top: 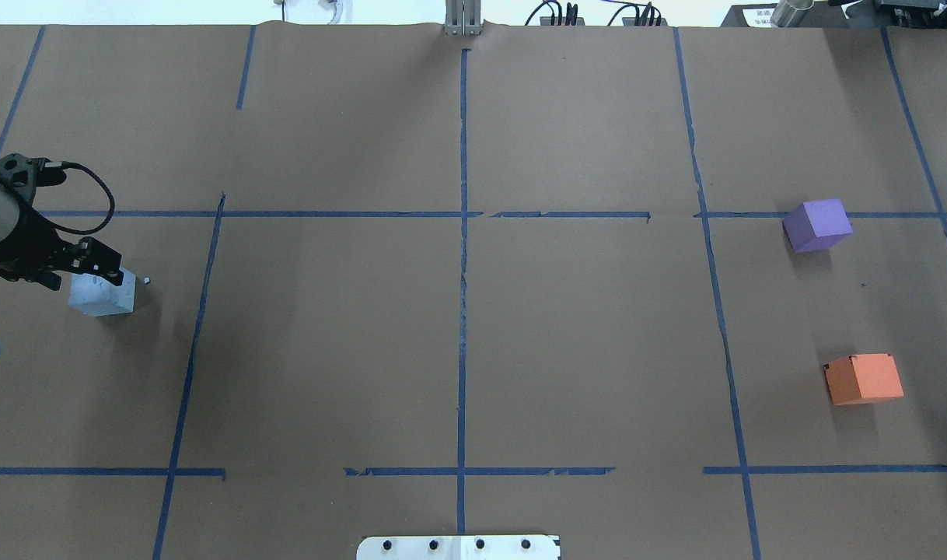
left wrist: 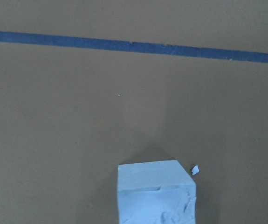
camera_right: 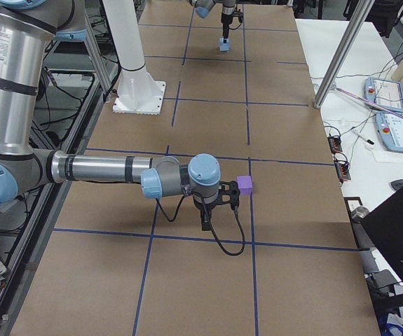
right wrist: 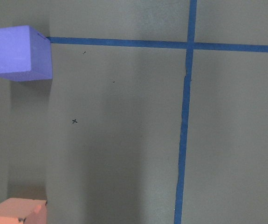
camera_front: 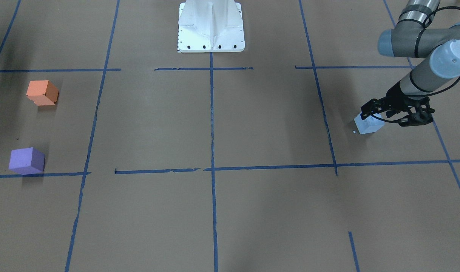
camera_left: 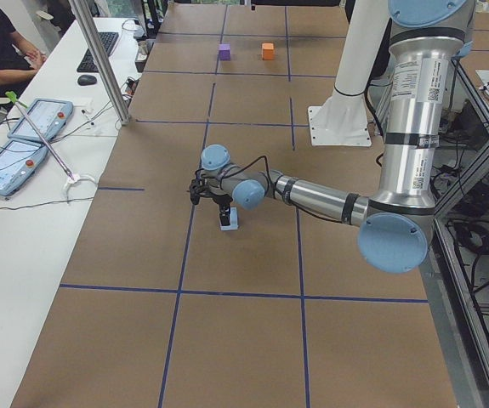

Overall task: Place blue block between orange and purple blocks
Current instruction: 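Lower the left gripper onto the light blue cube and grasp it, then carry the light blue cube with the left gripper to the table center and release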

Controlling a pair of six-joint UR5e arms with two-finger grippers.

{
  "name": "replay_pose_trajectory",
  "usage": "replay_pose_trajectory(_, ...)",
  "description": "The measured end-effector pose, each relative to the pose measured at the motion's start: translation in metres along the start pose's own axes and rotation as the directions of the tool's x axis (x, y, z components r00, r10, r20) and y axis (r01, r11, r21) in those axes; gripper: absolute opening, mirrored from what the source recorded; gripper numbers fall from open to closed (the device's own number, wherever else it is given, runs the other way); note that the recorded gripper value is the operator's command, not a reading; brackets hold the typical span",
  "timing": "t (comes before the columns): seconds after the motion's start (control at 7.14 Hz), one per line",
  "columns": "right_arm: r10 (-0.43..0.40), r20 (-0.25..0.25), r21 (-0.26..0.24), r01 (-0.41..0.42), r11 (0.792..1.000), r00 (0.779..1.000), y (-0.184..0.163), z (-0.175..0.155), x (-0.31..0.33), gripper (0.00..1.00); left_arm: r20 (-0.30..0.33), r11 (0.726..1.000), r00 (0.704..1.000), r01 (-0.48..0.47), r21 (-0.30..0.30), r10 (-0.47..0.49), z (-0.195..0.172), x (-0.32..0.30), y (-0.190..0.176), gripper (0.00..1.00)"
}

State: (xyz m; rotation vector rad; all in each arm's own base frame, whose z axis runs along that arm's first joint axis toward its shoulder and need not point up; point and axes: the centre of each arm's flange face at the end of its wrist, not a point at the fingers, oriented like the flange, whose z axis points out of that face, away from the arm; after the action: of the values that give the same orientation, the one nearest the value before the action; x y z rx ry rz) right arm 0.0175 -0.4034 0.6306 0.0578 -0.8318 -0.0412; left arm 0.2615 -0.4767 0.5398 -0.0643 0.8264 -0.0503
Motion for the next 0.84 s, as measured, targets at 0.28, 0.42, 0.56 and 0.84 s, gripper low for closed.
replay_pose_trajectory(0.28, 0.002, 0.000, -0.002, -0.002, 1.000, 1.000, 0.000, 0.001, 0.001, 1.00, 0.048, 1.000, 0.999, -0.007, 0.010, 0.006, 0.024, 0.009, -0.008, 0.05)
replay_pose_trajectory(0.42, 0.003, 0.000, -0.002, -0.003, 1.000, 1.000, 0.000, 0.001, 0.001, 1.00, 0.056, 1.000, 0.998, -0.007, 0.013, 0.006, 0.029, 0.011, -0.012, 0.00)
replay_pose_trajectory(0.56, 0.003, 0.000, -0.002, -0.003, 1.000, 1.000, 0.000, 0.001, 0.001, 1.00, 0.046, 1.000, 0.999, -0.015, 0.021, 0.015, 0.024, 0.022, -0.015, 0.00)
replay_pose_trajectory(0.84, 0.003, 0.000, -0.002, -0.003, 1.000, 1.000, 0.000, 0.001, 0.001, 1.00, -0.009, 0.996, 0.998, -0.059, 0.061, 0.060, -0.020, 0.097, -0.028, 0.00)
